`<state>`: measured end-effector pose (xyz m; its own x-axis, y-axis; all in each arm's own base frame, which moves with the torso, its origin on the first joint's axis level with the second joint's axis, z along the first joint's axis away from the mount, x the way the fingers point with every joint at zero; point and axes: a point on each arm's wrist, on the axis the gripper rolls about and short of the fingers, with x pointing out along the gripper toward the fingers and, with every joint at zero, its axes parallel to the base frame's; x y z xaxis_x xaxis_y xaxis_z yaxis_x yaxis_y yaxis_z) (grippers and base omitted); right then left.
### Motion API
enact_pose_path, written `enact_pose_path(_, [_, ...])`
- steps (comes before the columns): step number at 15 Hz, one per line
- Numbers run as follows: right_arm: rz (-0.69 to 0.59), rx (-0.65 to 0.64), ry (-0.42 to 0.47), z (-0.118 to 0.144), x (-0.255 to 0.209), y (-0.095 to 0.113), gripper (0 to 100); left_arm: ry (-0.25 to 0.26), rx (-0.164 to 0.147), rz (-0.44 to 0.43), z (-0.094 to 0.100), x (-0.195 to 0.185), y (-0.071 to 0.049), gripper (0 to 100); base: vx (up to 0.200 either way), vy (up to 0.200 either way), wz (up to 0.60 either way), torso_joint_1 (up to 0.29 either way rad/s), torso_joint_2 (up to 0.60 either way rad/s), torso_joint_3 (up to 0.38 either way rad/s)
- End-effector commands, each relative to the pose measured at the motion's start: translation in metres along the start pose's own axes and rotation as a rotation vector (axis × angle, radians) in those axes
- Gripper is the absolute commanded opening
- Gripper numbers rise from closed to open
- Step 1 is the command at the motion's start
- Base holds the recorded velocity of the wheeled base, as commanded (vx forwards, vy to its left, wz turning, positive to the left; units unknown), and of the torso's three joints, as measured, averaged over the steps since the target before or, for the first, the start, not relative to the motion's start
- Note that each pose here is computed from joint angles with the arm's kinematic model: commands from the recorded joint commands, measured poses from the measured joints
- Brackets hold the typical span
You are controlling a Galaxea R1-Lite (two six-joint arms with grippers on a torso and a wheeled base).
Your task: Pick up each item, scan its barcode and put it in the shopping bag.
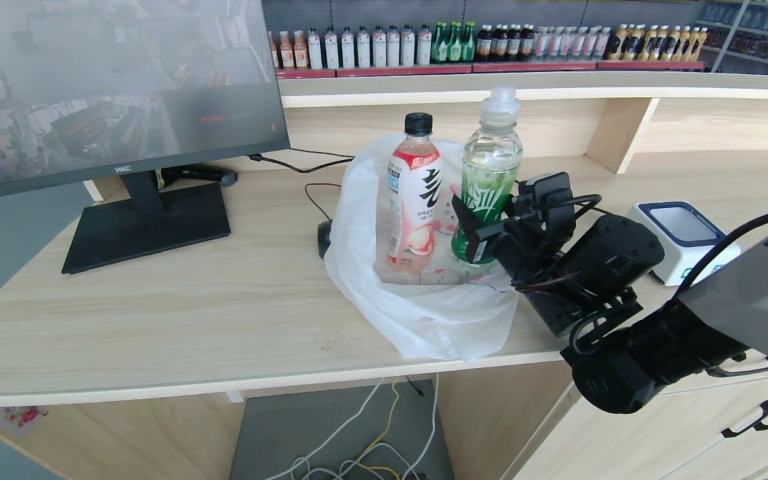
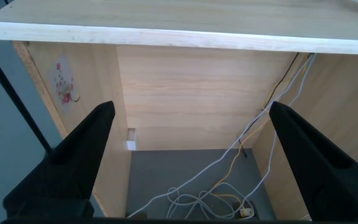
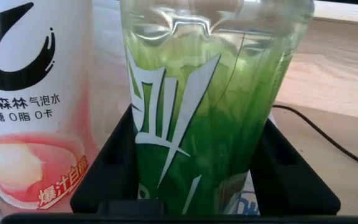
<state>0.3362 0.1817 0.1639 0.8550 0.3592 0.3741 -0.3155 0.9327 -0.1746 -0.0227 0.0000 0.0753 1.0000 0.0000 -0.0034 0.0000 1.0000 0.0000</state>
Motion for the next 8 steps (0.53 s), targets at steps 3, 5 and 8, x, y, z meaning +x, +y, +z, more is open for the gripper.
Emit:
enact_pose_path(3, [0.003, 0.0, 0.008, -0.0026, -0.0005, 0.0013, 0, 0.0, 0.0, 0.0, 0.0, 0.0, 0.0, 100, 0.0, 0.0, 0.0, 0.0, 0.0, 0.0])
enact_pose_path(5, [0.004, -0.001, 0.013, -0.0037, -0.0016, 0.0014, 0, 0.0, 0.0, 0.0, 0.0, 0.0, 0.0, 100, 0.0, 0.0, 0.0, 0.0, 0.0, 0.0])
enact_pose_path(8, [0.011, -0.004, 0.043, -0.0083, -0.0076, 0.0019, 0, 0.0, -0.002, 0.0, 0.0, 0.0, 0.0, 100, 0.0, 0.0, 0.0, 0.0, 0.0, 0.0])
